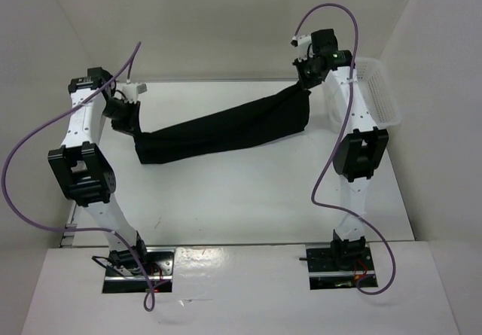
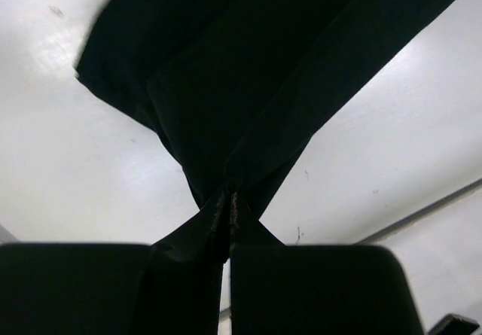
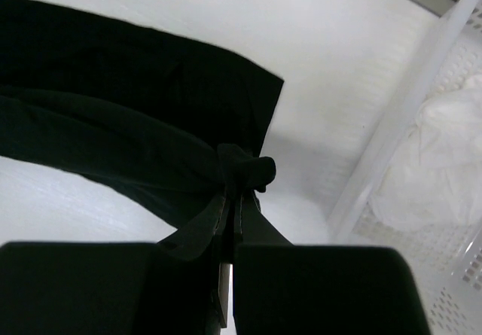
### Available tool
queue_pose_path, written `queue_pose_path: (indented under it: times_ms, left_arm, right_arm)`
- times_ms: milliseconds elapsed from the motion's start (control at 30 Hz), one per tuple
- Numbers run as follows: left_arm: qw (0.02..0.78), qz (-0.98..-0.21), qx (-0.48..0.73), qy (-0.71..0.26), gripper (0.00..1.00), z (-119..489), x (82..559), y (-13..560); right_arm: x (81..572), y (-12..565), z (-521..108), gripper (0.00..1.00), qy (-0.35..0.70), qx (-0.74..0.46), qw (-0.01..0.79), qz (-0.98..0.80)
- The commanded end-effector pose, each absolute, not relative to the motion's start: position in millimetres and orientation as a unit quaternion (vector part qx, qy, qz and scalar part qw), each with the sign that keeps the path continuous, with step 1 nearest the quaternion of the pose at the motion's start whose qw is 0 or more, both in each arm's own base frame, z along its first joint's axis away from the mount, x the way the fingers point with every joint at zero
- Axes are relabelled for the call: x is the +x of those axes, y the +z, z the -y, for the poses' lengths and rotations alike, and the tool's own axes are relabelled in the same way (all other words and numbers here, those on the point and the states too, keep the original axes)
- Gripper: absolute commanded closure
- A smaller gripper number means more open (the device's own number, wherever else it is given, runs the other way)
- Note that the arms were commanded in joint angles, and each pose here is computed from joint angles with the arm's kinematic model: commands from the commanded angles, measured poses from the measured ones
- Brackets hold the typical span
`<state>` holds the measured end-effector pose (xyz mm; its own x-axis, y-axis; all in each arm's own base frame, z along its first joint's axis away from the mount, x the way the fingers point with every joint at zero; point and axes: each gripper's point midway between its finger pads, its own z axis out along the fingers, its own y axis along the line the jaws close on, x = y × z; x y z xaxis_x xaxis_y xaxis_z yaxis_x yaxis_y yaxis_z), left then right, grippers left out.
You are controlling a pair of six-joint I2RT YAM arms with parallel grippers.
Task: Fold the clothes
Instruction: Fold the tank top
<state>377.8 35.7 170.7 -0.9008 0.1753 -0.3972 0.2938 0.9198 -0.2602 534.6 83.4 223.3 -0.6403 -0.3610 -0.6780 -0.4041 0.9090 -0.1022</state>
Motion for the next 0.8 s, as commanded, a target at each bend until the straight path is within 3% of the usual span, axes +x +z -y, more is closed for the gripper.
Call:
queue_pose_path:
  times_ms: [0, 567, 767]
  left_arm:
    - [0.205, -0.957, 0.141, -0.152, 0.95, -33.3, 363.3, 176.1]
    - [0.212, -0.949, 0.195, -0.131, 0.94, -25.3, 304.0, 201.1]
    - [0.171, -0.953, 0.208, -0.137, 0.93, -23.4, 275.8, 185.7]
  right_arm:
    - [528.6, 268.5, -78.1, 1.00, 0.019, -0.215, 0.423, -0.880]
    - [489.4, 247.0, -61.6, 1.00, -0.017, -0.235, 0.422, -0.876]
    - [486.0, 255.1, -61.1, 1.00, -0.019, -0.234, 0.433, -0.870]
